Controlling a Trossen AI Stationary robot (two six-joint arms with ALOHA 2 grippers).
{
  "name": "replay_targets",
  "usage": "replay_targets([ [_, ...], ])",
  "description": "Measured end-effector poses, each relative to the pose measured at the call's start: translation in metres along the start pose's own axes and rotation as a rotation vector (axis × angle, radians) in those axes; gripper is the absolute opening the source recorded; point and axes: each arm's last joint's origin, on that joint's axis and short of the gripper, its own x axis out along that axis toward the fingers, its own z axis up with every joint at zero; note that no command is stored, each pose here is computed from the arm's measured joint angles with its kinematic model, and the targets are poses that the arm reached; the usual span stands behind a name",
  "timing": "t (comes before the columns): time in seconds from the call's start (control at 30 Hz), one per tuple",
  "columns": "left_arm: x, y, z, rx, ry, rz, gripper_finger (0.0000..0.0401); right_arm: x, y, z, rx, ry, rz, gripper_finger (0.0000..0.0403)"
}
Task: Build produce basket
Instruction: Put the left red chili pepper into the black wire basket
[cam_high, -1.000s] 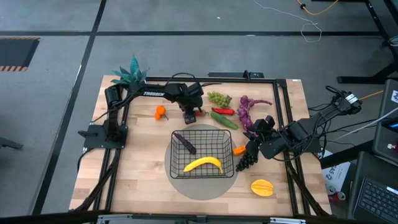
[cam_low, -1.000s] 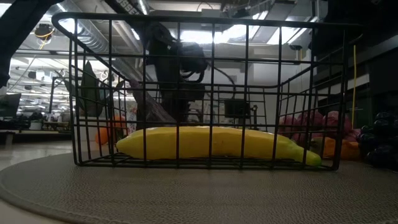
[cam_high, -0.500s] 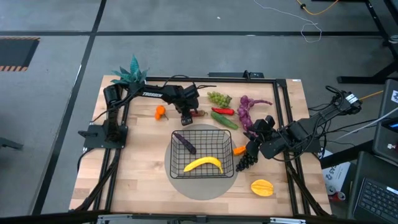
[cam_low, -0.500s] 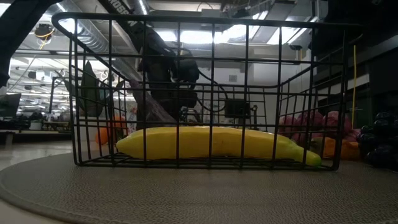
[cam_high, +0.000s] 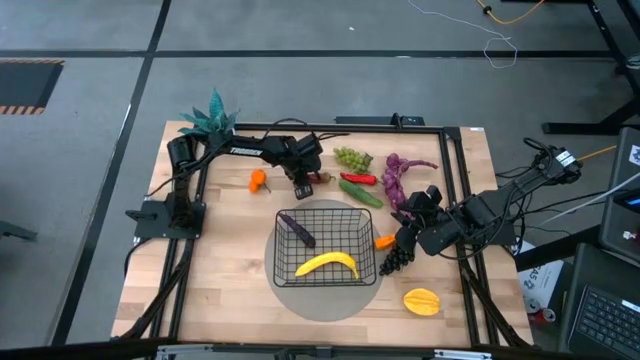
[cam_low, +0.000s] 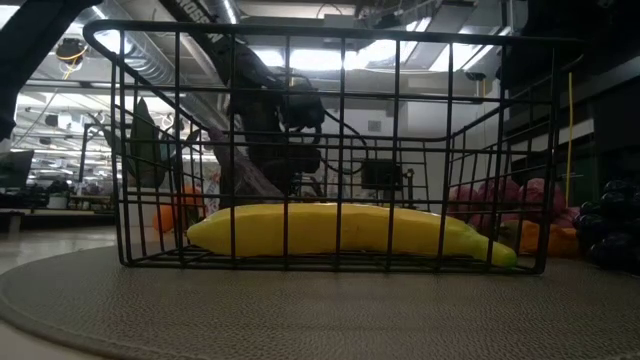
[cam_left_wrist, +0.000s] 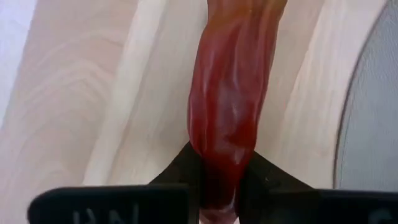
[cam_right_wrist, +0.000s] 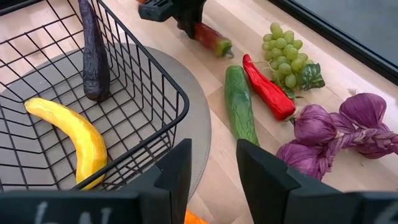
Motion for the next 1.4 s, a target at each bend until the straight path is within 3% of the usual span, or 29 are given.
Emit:
replay_targets([
  [0.13, -0.015, -0.001, 0.026, 0.009, -0.081, 0.042, 0.0042, 0.0, 0.0, 0.0, 0.0, 0.0, 0.001, 0.0131],
  [0.33, -0.059, -0.009, 0.069, 0.027, -0.161, 0.081, 0.0042, 0.0, 0.001, 0.001, 0.012, -0.006, 0.011, 0.0131],
  [0.57, -0.121, -0.053, 0.098, 0.098, -0.17, -0.013, 0.0042, 0.0, 0.002, 0.001, 0.016, -0.008, 0.015, 0.0131],
  [0.83, -0.17, -0.125, 0.087, 0.26, -0.054, -0.107, 0.0041, 0.0, 0.002, 0.001, 0.017, 0.008, 0.025, 0.0131],
  [1.2, -0.184, -0.212, 0.052, 0.414, -0.002, -0.191, 0.0041, 0.0, 0.002, 0.0, 0.017, 0.016, 0.031, 0.0131],
  [1.4, -0.19, -0.237, 0.041, 0.428, -0.044, -0.129, 0.0056, 0.0, 0.004, 0.002, 0.043, 0.005, 0.046, 0.0131],
])
